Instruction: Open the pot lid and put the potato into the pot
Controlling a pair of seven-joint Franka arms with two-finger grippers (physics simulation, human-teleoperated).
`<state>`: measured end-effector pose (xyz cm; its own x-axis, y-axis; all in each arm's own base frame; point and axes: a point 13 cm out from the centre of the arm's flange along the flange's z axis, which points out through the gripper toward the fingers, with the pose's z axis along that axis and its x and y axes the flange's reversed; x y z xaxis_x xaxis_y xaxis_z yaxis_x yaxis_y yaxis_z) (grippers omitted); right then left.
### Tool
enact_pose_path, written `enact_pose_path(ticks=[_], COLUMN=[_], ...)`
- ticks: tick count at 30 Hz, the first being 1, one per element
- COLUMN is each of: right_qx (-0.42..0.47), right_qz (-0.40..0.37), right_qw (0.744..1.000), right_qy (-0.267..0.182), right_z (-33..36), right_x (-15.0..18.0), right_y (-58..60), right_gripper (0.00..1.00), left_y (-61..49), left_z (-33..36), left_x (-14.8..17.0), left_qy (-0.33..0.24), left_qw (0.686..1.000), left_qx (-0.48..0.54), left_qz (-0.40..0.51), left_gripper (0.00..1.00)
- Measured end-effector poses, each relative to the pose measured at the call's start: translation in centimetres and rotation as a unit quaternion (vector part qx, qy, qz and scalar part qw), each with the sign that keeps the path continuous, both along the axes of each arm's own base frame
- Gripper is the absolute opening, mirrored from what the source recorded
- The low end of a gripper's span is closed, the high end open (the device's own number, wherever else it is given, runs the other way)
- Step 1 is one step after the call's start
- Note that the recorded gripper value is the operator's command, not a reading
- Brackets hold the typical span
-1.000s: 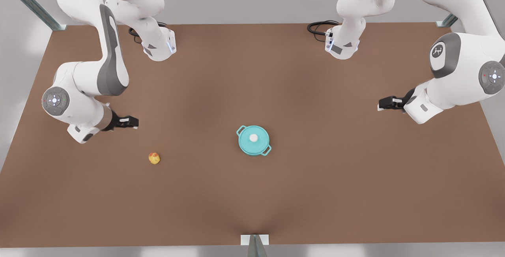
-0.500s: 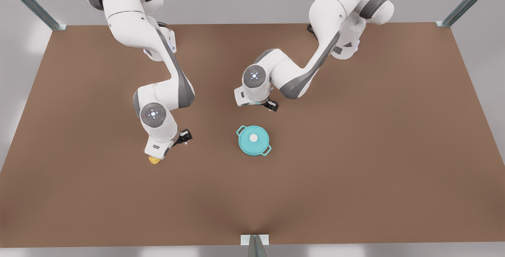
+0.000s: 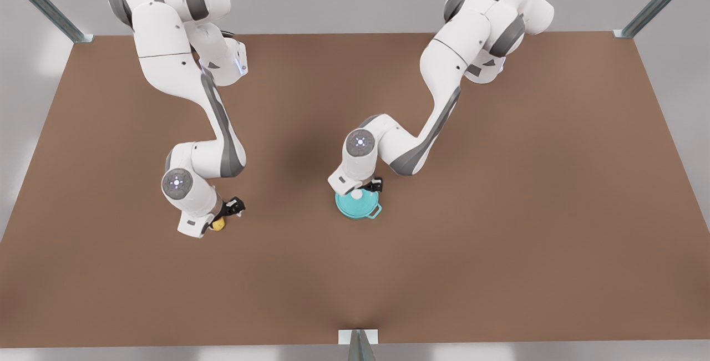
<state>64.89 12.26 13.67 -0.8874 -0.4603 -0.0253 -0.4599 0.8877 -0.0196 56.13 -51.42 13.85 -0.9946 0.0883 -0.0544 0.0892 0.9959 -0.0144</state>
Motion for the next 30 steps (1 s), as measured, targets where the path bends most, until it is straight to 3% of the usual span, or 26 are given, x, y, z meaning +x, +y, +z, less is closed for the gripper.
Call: enact_pose_path(ticks=[7, 8, 9, 10, 12, 14, 16, 20, 22, 26, 30], right_qx=[-0.004, -0.004, -0.005, -0.006, -0.008, -0.011, -0.013, -0.016, -0.019, -0.016, -0.009], right_qz=[0.047, 0.056, 0.065, 0.073, 0.089, 0.104, 0.116, 0.135, 0.140, 0.138, 0.144], right_qw=[0.999, 0.998, 0.998, 0.997, 0.996, 0.994, 0.993, 0.991, 0.990, 0.990, 0.989], right_qy=[0.002, 0.004, 0.007, 0.010, 0.015, 0.017, 0.020, 0.021, 0.022, 0.026, 0.026], right_z=[-2.0, -2.3, -2.8, -3.3, -4.1, -5.1, -5.9, -7.0, -7.7, -9.3, -9.9], right_x=[0.1, -0.1, -0.4, -0.6, -0.8, -1.0, -1.2, -1.7, -1.7, -2.0, -2.2], right_y=[-3.3, -3.4, -3.5, -3.6, -3.7, -3.8, -4.1, -4.8, -5.6, -7.1, -6.6], right_gripper=[1.00, 1.00, 1.00, 1.00, 1.00, 1.00, 1.00, 1.00, 1.00, 1.00, 1.00], left_y=[-0.6, -0.6, -0.7, -0.7, -0.7, -0.7, -0.7, -0.1, 3.0, 18.2, 24.1], left_z=[-2.1, -2.2, -2.3, -2.3, -2.8, -3.1, -3.1, -1.7, -0.1, -0.1, -6.8], left_x=[0.5, 0.6, 0.6, 0.7, 0.7, 0.7, 0.8, 1.4, 4.1, 13.1, 15.3], left_qy=[-0.014, -0.016, -0.018, -0.019, -0.019, -0.019, -0.020, -0.024, -0.023, -0.013, -0.005], left_qw=[0.999, 0.999, 0.998, 0.998, 0.998, 0.997, 0.996, 0.996, 0.994, 0.986, 0.991], left_qx=[-0.013, -0.014, -0.015, -0.016, -0.016, -0.016, -0.017, -0.012, -0.006, 0.016, 0.023], left_qz=[0.043, 0.048, 0.052, 0.057, 0.065, 0.073, 0.080, 0.090, 0.109, 0.163, 0.130], left_gripper=[1.00, 0.94, 0.81, 0.73, 0.72, 0.52, 0.44, 0.44, 0.44, 0.44, 0.44])
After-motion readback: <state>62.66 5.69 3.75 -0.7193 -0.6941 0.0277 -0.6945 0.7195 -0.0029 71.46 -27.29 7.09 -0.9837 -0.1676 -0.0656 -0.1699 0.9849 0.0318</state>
